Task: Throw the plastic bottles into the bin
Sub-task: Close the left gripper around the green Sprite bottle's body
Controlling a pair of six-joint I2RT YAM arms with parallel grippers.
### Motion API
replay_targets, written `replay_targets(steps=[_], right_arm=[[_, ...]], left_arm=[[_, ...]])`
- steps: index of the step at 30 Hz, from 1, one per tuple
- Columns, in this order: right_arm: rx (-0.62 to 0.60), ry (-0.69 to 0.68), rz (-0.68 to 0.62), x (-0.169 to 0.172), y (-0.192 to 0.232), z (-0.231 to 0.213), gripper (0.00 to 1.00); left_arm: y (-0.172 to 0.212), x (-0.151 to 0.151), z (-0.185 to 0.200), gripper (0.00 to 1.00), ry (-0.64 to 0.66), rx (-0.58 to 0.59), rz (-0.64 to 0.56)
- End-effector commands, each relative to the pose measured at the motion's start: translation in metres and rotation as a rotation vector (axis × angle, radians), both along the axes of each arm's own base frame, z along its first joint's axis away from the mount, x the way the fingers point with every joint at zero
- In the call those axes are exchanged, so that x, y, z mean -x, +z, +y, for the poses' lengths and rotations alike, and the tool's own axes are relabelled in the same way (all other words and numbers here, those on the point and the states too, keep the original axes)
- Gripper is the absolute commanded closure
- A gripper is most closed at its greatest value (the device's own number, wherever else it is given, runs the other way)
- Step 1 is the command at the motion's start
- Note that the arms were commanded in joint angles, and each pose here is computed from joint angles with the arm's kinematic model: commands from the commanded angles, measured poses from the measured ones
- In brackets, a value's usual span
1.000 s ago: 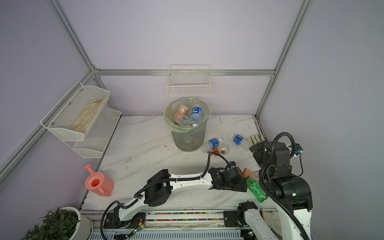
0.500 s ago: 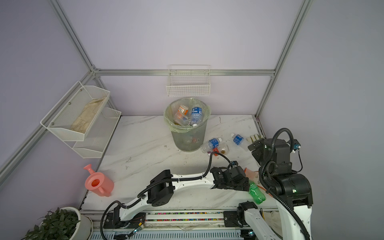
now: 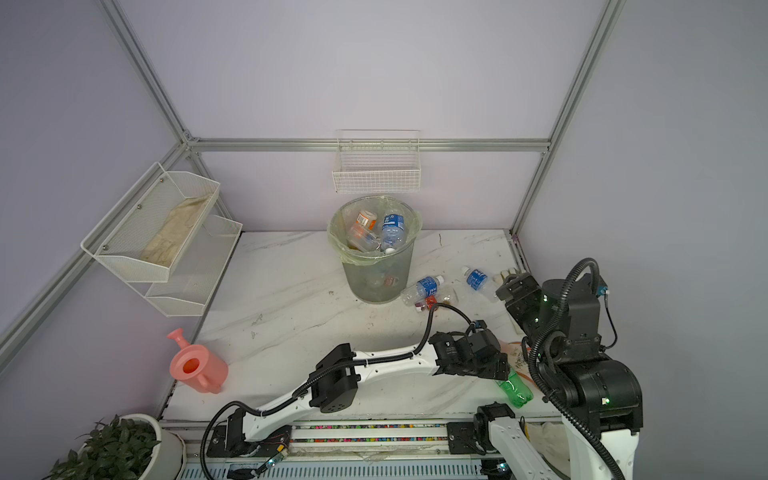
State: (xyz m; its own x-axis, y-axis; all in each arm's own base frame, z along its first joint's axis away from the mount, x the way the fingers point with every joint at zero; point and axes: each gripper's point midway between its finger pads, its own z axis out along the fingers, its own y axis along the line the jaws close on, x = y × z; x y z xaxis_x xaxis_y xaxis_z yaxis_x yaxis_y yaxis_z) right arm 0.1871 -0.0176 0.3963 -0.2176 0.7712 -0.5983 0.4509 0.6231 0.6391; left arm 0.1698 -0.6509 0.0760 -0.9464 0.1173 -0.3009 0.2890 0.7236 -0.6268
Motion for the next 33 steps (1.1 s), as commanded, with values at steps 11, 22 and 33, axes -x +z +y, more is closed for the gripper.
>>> replay_targets(steps=[11,22,33], right_arm=[[-0.035,-0.013,-0.003,0.010,-0.008,0.000,0.03],[-0.038,0.002,0.001,0.012,-0.016,0.002,0.03],[-0.066,0.009,-0.029,0.011,-0.008,0.005,0.03]], left_arm=[[0.008,0.007,-0.020,0.00,-0.020,0.069,0.021],[0.006,-0.005,-0.027,0.02,0.032,0.114,0.036],[-0.008,-0.019,-0.027,0.13,0.089,0.120,0.059]])
